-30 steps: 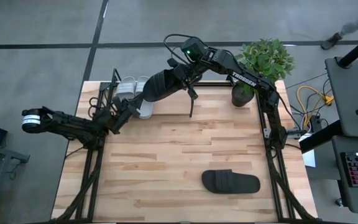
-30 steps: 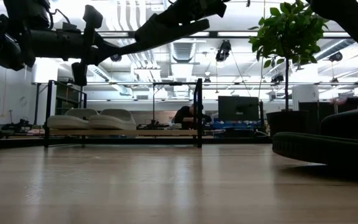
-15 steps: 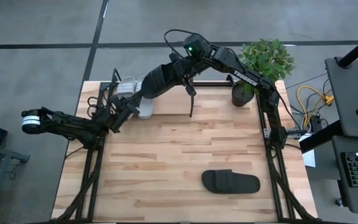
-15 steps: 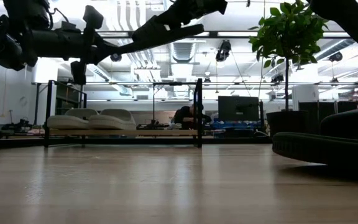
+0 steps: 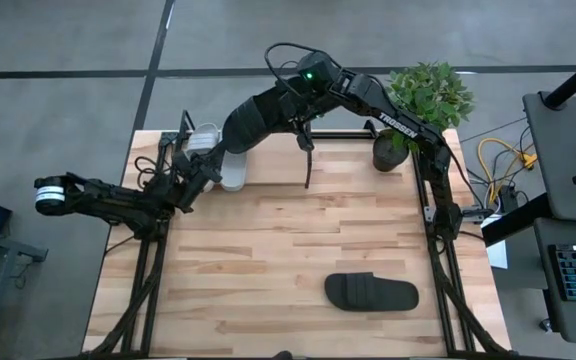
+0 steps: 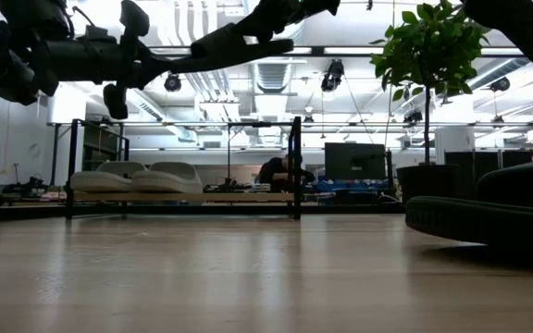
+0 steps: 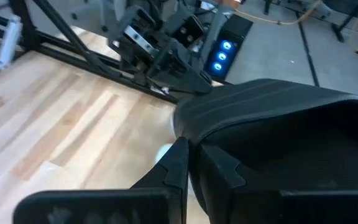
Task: Pick and place slides into the shelf
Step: Put the top black slides on the shelf
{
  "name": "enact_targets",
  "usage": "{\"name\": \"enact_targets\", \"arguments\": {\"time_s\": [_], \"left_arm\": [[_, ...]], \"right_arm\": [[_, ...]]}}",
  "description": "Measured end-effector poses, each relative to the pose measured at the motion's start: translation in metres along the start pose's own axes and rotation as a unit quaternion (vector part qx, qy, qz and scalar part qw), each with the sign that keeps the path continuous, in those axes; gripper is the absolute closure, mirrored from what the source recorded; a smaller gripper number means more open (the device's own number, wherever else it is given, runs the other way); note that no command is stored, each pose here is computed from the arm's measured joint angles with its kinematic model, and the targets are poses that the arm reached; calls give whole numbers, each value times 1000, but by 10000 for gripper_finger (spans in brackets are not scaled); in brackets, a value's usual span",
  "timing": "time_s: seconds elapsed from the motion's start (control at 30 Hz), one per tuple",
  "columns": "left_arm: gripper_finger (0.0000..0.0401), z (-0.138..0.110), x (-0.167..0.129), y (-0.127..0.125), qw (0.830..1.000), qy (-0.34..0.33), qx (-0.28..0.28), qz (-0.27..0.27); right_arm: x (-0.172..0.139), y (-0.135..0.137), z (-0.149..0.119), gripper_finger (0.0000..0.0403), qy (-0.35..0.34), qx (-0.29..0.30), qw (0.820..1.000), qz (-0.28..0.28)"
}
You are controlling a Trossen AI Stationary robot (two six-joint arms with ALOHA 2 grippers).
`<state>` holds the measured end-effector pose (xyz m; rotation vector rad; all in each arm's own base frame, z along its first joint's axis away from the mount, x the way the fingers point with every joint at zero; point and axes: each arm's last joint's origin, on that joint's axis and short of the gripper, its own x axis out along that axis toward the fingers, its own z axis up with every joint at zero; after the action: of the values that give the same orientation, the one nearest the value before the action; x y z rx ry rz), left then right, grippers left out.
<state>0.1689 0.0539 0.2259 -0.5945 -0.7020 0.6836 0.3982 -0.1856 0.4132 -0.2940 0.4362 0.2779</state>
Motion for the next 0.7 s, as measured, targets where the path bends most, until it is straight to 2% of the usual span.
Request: {"name": "enact_targets", "arguments": {"time_s": [0.7], "left_arm": [[401, -2, 0, 2, 1000, 7, 4, -1]], "right_arm": [[-6, 1, 4, 375, -4, -8, 1000, -6]]}}
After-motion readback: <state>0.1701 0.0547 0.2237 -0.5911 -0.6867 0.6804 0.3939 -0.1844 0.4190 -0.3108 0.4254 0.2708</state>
